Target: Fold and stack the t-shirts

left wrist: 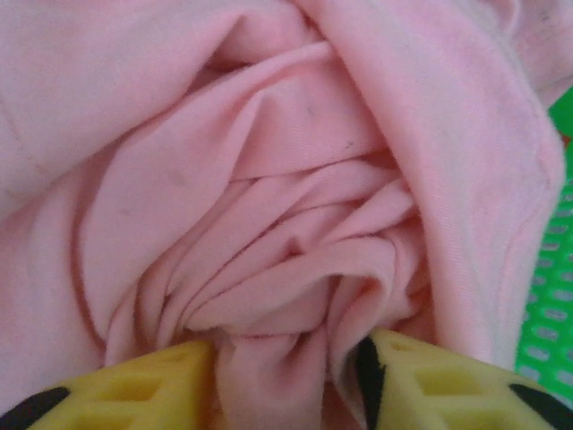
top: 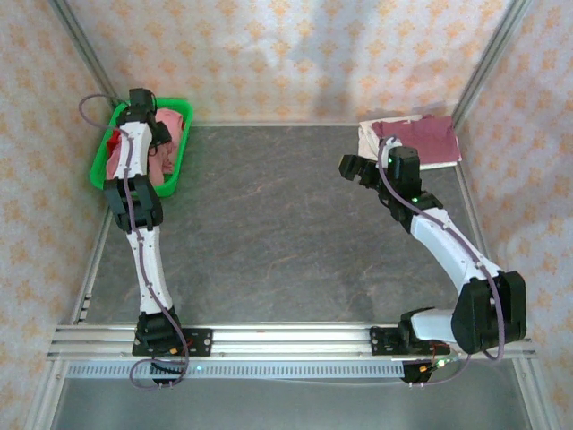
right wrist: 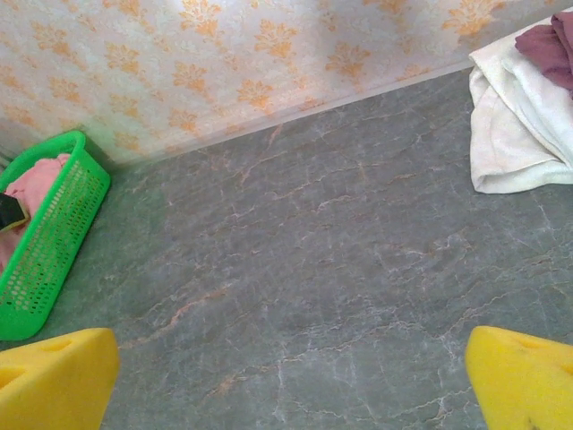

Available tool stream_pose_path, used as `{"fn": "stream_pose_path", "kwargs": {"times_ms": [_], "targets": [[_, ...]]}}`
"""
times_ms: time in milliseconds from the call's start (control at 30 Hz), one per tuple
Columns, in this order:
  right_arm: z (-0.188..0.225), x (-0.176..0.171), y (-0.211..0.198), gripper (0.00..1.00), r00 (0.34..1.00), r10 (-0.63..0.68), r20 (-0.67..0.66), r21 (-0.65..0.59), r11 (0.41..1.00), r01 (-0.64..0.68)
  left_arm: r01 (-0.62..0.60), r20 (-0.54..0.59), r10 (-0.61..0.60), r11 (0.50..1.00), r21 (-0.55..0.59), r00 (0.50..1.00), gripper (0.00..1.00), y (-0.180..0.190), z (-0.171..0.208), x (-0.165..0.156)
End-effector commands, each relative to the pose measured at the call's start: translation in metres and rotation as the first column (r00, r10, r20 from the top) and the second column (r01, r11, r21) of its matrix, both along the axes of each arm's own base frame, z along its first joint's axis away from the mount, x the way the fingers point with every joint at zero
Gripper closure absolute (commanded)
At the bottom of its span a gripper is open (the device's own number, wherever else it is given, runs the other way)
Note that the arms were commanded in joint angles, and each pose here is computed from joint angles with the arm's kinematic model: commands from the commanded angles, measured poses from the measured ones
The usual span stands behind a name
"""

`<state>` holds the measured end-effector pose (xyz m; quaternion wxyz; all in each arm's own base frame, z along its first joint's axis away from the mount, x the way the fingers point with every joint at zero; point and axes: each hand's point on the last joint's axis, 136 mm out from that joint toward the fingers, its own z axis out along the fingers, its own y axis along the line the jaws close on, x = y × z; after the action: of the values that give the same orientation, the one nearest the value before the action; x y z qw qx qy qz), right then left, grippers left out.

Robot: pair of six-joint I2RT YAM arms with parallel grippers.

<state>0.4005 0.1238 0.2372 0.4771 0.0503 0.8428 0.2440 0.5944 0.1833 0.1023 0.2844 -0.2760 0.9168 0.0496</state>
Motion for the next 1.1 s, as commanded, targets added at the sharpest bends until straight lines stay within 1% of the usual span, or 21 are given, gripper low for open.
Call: {"fn": "stream_pose_path", "kwargs": {"times_ms": [0, 33, 100, 133, 200, 233, 367, 433, 567, 633, 733, 800, 833, 900, 967, 1067], "targets": [[0.013, 0.0, 0.002, 0.01, 0.999, 0.007, 0.041, 0.005, 1.0, -0.007, -0.009, 0.027, 0.009, 1.0, 0.008, 1.0, 0.69, 0.009, 0.002, 0.005], [0.013, 0.0, 0.002, 0.01, 0.999, 0.006, 0.041, 0.006, 1.0, -0.006, -0.01, 0.028, 0.01, 1.0, 0.007, 1.0, 0.73, 0.01, 0.004, 0.005], [0.012, 0.001, 0.001, 0.01, 0.999, 0.001, 0.038, 0.007, 1.0, -0.002, -0.006, 0.035, 0.006, 1.0, -0.001, 0.999, 0.85, 0.009, 0.01, 0.004], [0.012, 0.001, 0.002, 0.01, 0.999, 0.001, 0.037, 0.01, 1.0, -0.001, 0.001, 0.044, -0.001, 1.0, -0.01, 0.999, 0.88, 0.007, 0.017, 0.003], [0.012, 0.002, 0.003, 0.01, 0.999, 0.005, 0.036, 0.015, 1.0, -0.005, 0.012, 0.077, -0.01, 1.0, -0.022, 0.997, 0.98, 0.003, 0.039, 0.001], [0.013, 0.003, 0.004, 0.01, 0.999, 0.009, 0.036, 0.019, 1.0, -0.01, 0.016, 0.103, -0.013, 1.0, -0.026, 0.995, 1.0, 0.0, 0.054, 0.0], [0.014, 0.006, 0.007, 0.01, 0.999, 0.013, 0.04, 0.034, 0.999, -0.014, 0.031, 0.257, -0.024, 0.999, -0.024, 0.966, 1.0, -0.01, 0.13, -0.006], [0.015, 0.007, 0.008, 0.01, 0.999, 0.013, 0.043, 0.044, 0.999, -0.015, 0.024, 0.341, -0.018, 1.0, -0.011, 0.94, 1.0, -0.013, 0.173, -0.014], [0.018, 0.008, 0.009, 0.01, 0.998, 0.012, 0.056, 0.063, 0.998, -0.016, 0.034, 0.467, -0.026, 0.999, -0.008, 0.884, 1.0, -0.025, 0.247, -0.036], [0.018, 0.008, 0.009, 0.01, 0.998, 0.014, 0.057, 0.065, 0.998, -0.018, 0.063, 0.536, -0.047, 0.998, -0.012, 0.843, 1.0, -0.037, 0.287, -0.048], [0.02, 0.008, 0.009, 0.01, 0.998, 0.014, 0.062, 0.066, 0.998, -0.018, 0.107, 0.651, -0.088, 0.994, 0.011, 0.754, 1.0, -0.058, 0.352, -0.073], [0.024, 0.008, 0.009, 0.01, 0.997, 0.012, 0.072, 0.068, 0.998, -0.017, 0.127, 0.736, -0.122, 0.991, 0.049, 0.666, 1.0, -0.076, 0.406, -0.098], [0.025, 0.008, 0.008, 0.01, 0.997, 0.008, 0.074, 0.069, 0.998, -0.013, 0.139, 0.767, -0.131, 0.989, 0.055, 0.628, 1.0, -0.084, 0.426, -0.109], [0.029, 0.009, 0.007, 0.01, 0.997, 0.001, 0.081, 0.072, 0.997, -0.007, 0.202, 0.828, -0.162, 0.978, 0.061, 0.537, 1.0, -0.106, 0.467, -0.132], [0.031, 0.008, 0.006, 0.0, 0.996, -0.005, 0.088, 0.072, 0.997, -0.002, 0.249, 0.861, -0.179, 0.966, 0.063, 0.476, 1.0, -0.125, 0.494, -0.153], [0.036, 0.007, 0.003, 0.01, 0.994, -0.021, 0.104, 0.078, 0.997, 0.013, 0.33, 0.88, -0.222, 0.941, 0.079, 0.421, 1.0, -0.161, 0.515, -0.182]]}}
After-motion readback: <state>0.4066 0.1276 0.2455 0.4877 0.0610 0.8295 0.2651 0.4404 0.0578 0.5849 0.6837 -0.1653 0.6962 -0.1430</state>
